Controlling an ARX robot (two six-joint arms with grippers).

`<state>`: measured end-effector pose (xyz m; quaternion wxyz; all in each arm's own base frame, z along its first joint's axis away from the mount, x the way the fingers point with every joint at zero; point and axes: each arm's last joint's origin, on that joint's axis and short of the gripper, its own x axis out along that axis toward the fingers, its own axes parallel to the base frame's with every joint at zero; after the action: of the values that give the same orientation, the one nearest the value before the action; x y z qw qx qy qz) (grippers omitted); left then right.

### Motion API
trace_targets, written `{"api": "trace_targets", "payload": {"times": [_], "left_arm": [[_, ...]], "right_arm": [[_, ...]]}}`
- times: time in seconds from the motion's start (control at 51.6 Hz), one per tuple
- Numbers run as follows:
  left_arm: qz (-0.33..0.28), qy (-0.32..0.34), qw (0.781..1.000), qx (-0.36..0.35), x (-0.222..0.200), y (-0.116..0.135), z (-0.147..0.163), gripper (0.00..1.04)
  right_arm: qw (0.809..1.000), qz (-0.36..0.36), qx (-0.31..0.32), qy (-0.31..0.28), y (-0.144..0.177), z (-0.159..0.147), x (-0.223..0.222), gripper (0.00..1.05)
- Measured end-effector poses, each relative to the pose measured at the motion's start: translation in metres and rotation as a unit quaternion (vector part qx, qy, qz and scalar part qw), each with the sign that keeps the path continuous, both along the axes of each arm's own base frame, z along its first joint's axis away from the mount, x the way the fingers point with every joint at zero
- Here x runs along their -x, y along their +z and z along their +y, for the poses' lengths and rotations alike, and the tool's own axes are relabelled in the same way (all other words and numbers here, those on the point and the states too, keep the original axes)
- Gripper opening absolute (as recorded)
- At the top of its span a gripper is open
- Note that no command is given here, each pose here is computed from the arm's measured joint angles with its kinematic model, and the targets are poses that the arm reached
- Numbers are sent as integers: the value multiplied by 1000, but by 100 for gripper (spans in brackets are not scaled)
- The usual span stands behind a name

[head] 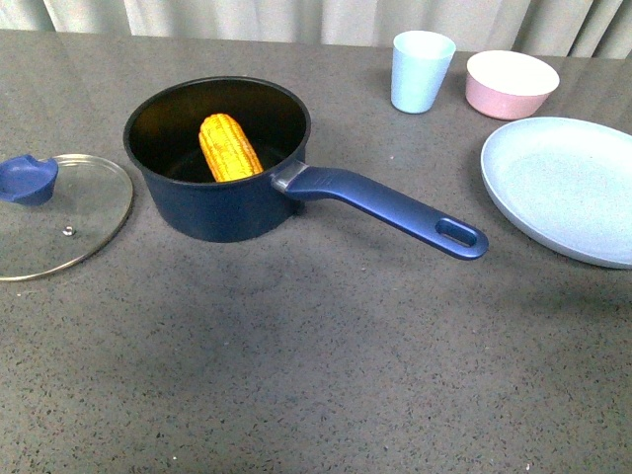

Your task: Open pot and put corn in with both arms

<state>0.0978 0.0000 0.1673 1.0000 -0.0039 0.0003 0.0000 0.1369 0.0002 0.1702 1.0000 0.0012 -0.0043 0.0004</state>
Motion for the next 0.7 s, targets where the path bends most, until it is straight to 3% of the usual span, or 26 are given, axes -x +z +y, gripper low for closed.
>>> {"api": "trace_targets", "payload": {"times": [0.698], "left_arm": [[0, 0, 1000, 0, 0, 0, 0, 96]], "right_arm": [[1000, -8, 0, 1, 4, 0, 21, 2]]}}
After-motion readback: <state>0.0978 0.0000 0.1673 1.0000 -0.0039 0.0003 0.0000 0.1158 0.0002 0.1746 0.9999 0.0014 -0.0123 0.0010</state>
